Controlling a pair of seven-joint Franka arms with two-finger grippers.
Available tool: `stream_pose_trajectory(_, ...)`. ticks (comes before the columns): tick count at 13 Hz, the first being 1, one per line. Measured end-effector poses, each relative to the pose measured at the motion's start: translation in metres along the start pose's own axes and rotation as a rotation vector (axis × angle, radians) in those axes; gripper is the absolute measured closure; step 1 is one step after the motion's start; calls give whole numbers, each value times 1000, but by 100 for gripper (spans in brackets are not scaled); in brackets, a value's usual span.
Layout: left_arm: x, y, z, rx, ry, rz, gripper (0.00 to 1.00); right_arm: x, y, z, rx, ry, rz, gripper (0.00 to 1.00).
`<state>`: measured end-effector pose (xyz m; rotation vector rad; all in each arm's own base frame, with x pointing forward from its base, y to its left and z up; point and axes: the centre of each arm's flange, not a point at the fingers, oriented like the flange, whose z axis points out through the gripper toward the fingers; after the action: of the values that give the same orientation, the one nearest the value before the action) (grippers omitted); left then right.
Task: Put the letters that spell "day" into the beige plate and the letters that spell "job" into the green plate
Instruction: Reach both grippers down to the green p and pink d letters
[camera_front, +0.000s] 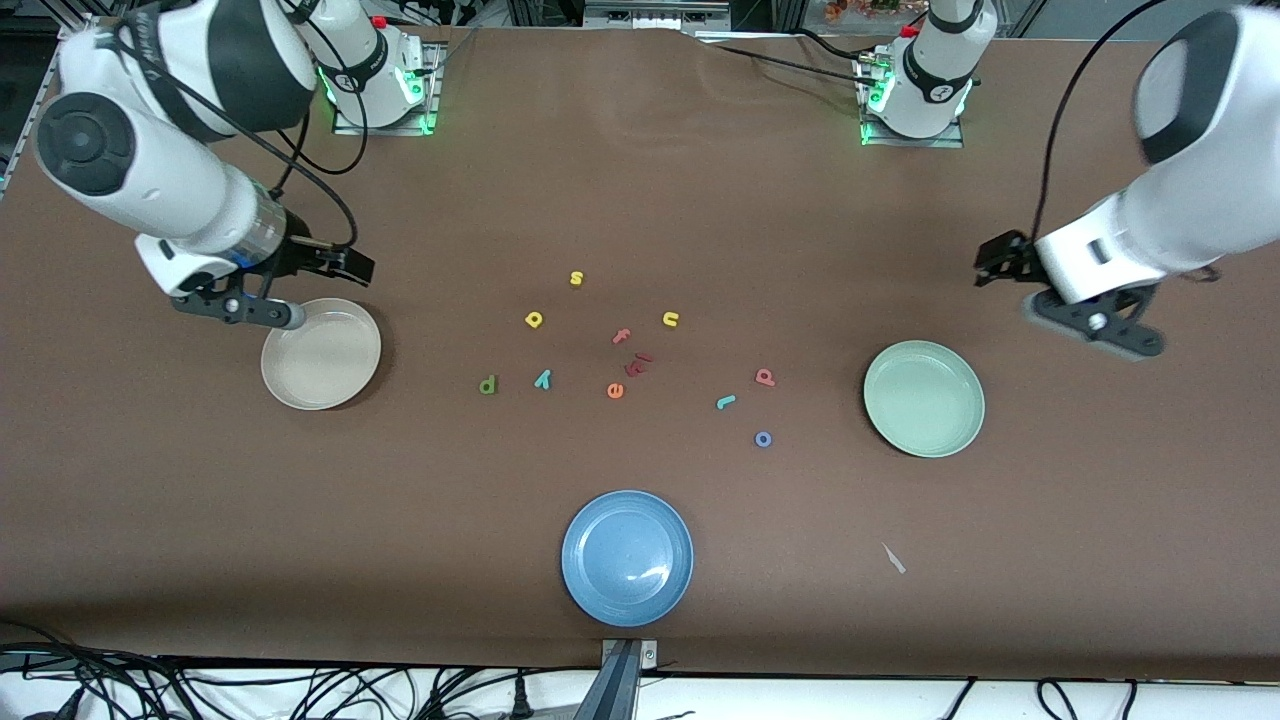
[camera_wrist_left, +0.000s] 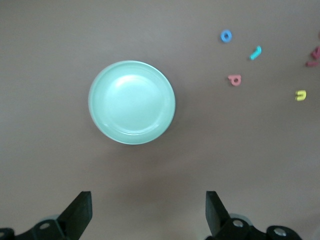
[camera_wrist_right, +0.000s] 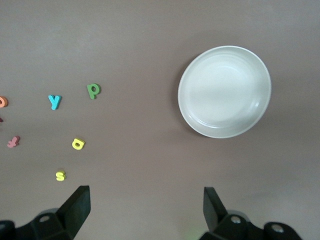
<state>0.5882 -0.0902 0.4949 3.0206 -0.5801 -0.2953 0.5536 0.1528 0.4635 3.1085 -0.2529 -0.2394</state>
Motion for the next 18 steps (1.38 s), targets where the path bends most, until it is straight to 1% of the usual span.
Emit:
stream_pose_trajectory(2,33,29,48,-4,-75,45,0,2,-17,22,2,5,13,0)
stream_pose_trajectory(4,75,54,91,2,-113,62,0,11,-30,45,11,12,38,0)
stream_pose_trajectory(5,94,64,109,5,-112,63,0,18,-36,59,17,17,55,0)
stream_pose_trajectory(7,128,82,139,14,-46,44,0,30,-52,93,34,30,99,0)
stream_pose_trajectory(8,140,91,155,21,-17,11,0,35,-63,112,39,40,108,0)
stream_pose_trajectory(11,165,106,209,30,35,-102,0,43,-88,172,4,56,71,0)
stream_pose_trajectory(13,172,110,230,31,50,-108,0,47,-98,196,13,71,54,0)
stream_pose_trajectory(15,175,134,254,38,39,-80,6,49,-106,211,26,83,44,0)
stream_pose_trajectory(16,174,145,265,41,27,-68,14,50,-109,219,32,87,42,0)
stream_pose_trajectory(18,172,154,283,36,29,-54,17,53,-111,234,46,98,43,0)
